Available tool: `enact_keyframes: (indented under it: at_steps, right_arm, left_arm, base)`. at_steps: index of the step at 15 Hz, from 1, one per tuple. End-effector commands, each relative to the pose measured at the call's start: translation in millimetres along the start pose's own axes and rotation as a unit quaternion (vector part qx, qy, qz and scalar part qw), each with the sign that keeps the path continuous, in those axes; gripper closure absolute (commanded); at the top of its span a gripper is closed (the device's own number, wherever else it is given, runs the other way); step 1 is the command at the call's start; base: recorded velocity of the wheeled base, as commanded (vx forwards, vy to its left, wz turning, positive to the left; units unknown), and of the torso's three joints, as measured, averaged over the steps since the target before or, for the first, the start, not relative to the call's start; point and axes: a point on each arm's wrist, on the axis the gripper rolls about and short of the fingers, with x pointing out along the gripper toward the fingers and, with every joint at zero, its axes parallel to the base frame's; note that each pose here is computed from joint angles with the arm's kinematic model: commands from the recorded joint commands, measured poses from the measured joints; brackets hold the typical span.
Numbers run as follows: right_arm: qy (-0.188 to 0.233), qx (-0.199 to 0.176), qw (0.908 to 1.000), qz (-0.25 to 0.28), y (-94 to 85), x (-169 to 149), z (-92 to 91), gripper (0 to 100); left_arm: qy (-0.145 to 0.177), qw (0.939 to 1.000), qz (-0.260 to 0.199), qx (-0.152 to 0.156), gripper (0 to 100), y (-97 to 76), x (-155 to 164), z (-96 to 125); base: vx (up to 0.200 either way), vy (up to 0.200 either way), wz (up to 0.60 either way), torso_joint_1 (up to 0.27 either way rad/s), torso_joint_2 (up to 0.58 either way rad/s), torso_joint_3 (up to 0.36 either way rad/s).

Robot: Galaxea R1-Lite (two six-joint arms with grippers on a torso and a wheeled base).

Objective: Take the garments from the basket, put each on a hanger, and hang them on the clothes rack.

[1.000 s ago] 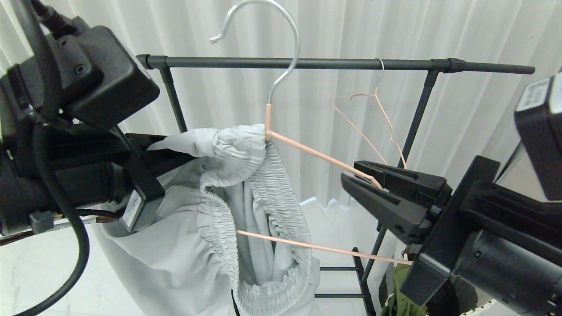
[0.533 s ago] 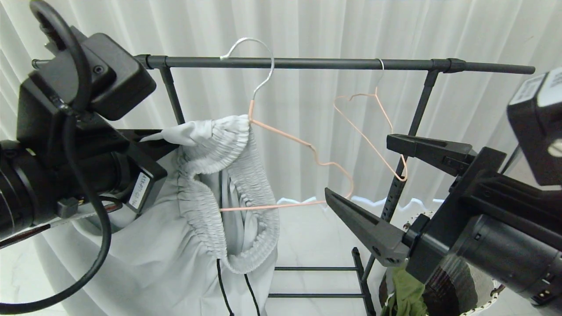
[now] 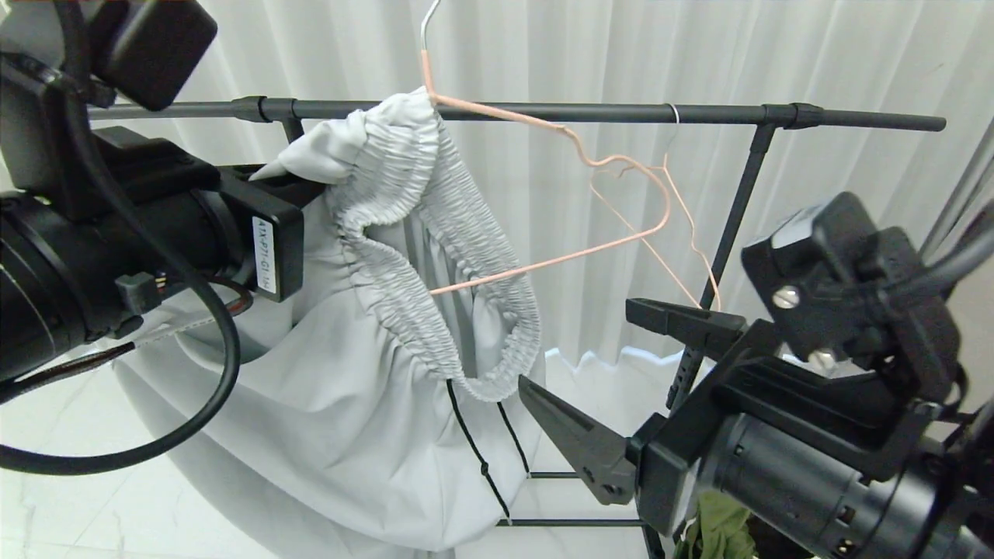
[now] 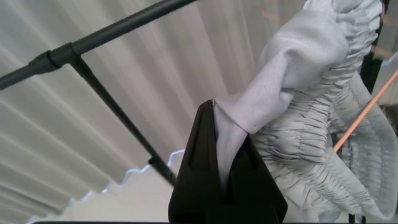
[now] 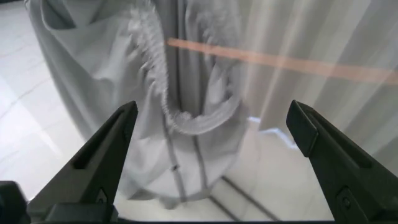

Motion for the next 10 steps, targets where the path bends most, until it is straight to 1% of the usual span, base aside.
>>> enact_keyframes:
  at_steps: [1, 4, 5, 7, 8, 10]
  right_arm:
    - [0.025, 0.017, 0.9993, -0.023, -2.2, 24.0, -14.7, 0]
    - [0.034, 0.059, 0.9940, -0.086, -11.4, 51.3, -24.3, 0]
    - [0.035, 0.062, 0.9929, -0.096, -14.3, 54.9, -26.2, 0]
    - [0.040, 0.064, 0.9893, -0.125, -28.0, 60.5, -31.0, 0]
    - [0.040, 0.065, 0.9882, -0.133, -32.4, 60.8, -31.4, 100]
    - [0.039, 0.066, 0.9861, -0.147, -40.2, 62.4, -31.3, 100]
  left_arm:
    - [-0.014, 0.9997, -0.011, -0.018, 100, -5.4, 0.1, 4.2]
    - [-0.023, 0.9993, -0.018, -0.023, 100, -7.4, -1.4, 7.8]
    - [-0.024, 0.9993, -0.021, -0.022, 100, -8.2, -1.2, 7.8]
    - [-0.026, 0.9992, -0.024, -0.019, 100, -8.5, -1.3, 8.3]
    - [-0.024, 0.9992, -0.025, -0.019, 100, -9.1, -0.5, 7.9]
    - [-0.024, 0.9993, -0.025, -0.017, 100, -9.5, 0.0, 7.5]
  base:
    - [0.000, 0.000, 0.00, 0.000, 0.00, 0.000]
    - [0.000, 0.000, 0.00, 0.000, 0.00, 0.000]
    - [0.000, 0.000, 0.00, 0.000, 0.00, 0.000]
    - [0.000, 0.000, 0.00, 0.000, 0.00, 0.000]
    - [0.000, 0.000, 0.00, 0.000, 0.00, 0.000]
    - [0.000, 0.000, 0.00, 0.000, 0.00, 0.000]
